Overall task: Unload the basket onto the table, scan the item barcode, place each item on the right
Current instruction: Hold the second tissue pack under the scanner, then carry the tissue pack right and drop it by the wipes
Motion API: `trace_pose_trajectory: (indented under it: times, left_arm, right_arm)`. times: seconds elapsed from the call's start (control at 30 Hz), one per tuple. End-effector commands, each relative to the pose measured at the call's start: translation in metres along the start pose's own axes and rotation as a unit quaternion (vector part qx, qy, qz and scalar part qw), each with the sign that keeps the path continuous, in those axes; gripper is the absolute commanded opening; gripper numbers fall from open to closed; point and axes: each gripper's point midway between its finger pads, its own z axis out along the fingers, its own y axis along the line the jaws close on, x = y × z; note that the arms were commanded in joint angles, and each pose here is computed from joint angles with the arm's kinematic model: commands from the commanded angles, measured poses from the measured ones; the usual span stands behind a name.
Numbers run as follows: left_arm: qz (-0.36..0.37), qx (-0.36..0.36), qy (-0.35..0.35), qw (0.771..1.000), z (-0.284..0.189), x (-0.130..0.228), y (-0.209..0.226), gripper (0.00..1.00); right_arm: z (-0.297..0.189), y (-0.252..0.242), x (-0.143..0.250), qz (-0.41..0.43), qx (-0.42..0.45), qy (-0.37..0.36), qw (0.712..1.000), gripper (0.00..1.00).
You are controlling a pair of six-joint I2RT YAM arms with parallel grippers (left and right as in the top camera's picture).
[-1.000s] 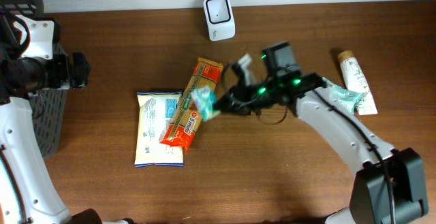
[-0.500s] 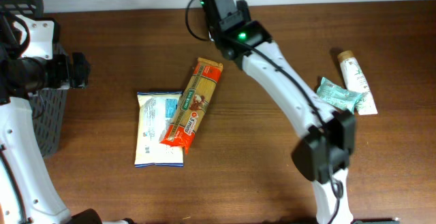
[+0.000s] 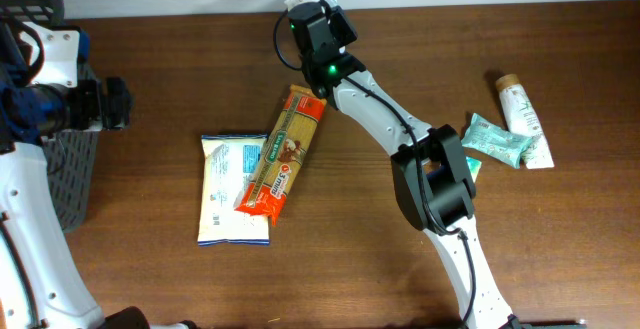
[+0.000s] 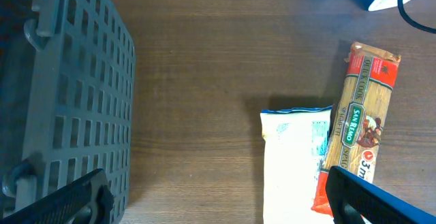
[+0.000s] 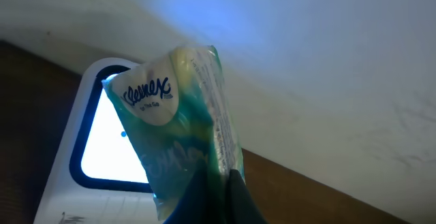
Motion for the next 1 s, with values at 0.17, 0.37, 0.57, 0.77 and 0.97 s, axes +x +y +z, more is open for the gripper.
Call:
trace_pose_trajectory:
  times: [0.17,0.37,0.57,0.77,0.97]
  left_arm:
    - [0.005,0.004,-0.001,1.0,0.0,-0.001,0.0,0.99]
    - [0.005,0.004,-0.001,1.0,0.0,-0.001,0.0,0.99]
    - [0.005,0.004,-0.001,1.0,0.0,-0.001,0.0,0.99]
    - [0.005,0.004,-0.001,1.0,0.0,-0.001,0.0,0.99]
    - [0.005,0.004,-0.001,1.0,0.0,-0.001,0.0,0.99]
  right_arm:
    - [-0.011,-0.012,-0.012,0.005,-0.005,0.0,1.0,0.04]
    - [-0.09,-0.032,-0.036,0.093,-0.127,0.046,0.986,0.04]
    - [-0.212,-0.099,0.015,0.174,-0.171,0.221,0.944,0.04]
    - [-0.204,-0.138,0.144,0.189,-0.108,0.432,0.875,0.04]
    - [-0.163,-0.145,0.259,0.283,-0.103,0.509,0.806,0.04]
